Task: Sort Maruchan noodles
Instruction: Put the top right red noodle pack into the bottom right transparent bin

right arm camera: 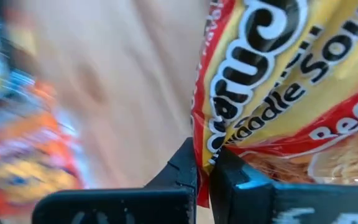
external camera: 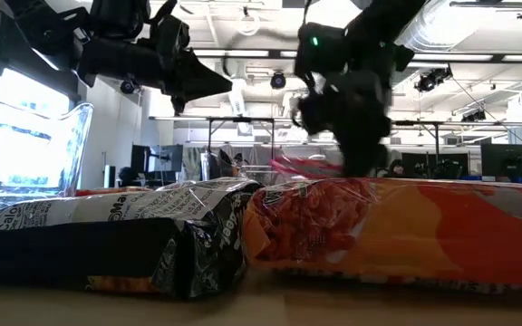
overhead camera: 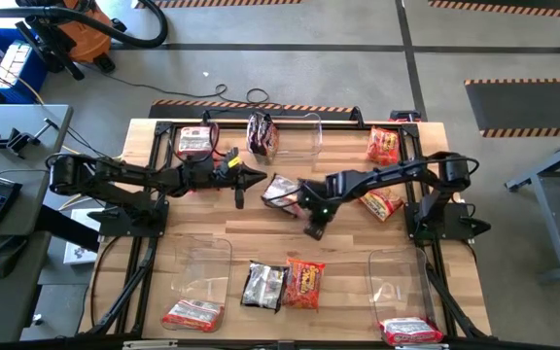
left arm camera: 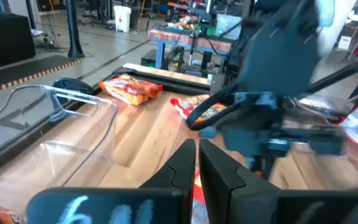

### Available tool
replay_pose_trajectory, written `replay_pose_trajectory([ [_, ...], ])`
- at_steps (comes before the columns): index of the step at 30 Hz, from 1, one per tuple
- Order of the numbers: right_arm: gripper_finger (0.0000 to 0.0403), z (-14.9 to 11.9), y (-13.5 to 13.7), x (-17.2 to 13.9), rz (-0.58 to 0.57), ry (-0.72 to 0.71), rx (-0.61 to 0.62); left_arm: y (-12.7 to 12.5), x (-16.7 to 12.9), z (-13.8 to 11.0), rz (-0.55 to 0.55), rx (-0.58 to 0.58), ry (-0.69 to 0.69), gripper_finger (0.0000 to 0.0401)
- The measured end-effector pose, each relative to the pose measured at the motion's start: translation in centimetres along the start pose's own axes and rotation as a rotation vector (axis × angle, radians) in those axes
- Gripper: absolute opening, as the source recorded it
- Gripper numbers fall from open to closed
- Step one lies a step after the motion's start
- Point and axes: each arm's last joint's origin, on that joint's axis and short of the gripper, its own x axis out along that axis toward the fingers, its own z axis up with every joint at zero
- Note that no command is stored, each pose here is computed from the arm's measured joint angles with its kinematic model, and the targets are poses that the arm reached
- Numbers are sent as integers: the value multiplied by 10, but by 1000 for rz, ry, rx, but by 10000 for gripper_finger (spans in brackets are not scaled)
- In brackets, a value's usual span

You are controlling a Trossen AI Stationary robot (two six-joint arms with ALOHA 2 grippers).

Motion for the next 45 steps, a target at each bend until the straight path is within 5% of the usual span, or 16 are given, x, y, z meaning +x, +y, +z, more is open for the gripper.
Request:
replay_pose_trajectory([
  [7, 0, 22, 22, -2, 141, -263, -131, -18, -6, 6, 63, 77, -37, 1],
  [17, 0, 58, 20, -25, 200, -639, -233, -57, -37, 11, 399, 200, 6, 15],
  [25, 0, 77, 12, -46, 199, -889, -239, -81, -44, -1, 388, 128, 37, 90],
  [34, 0, 84, 13, -57, 237, -1012, -252, -84, -33, -19, 682, 242, 44, 184],
  [45, 0, 86, 15, -61, 238, -1065, -263, -88, -28, -18, 569, 167, 9, 212],
])
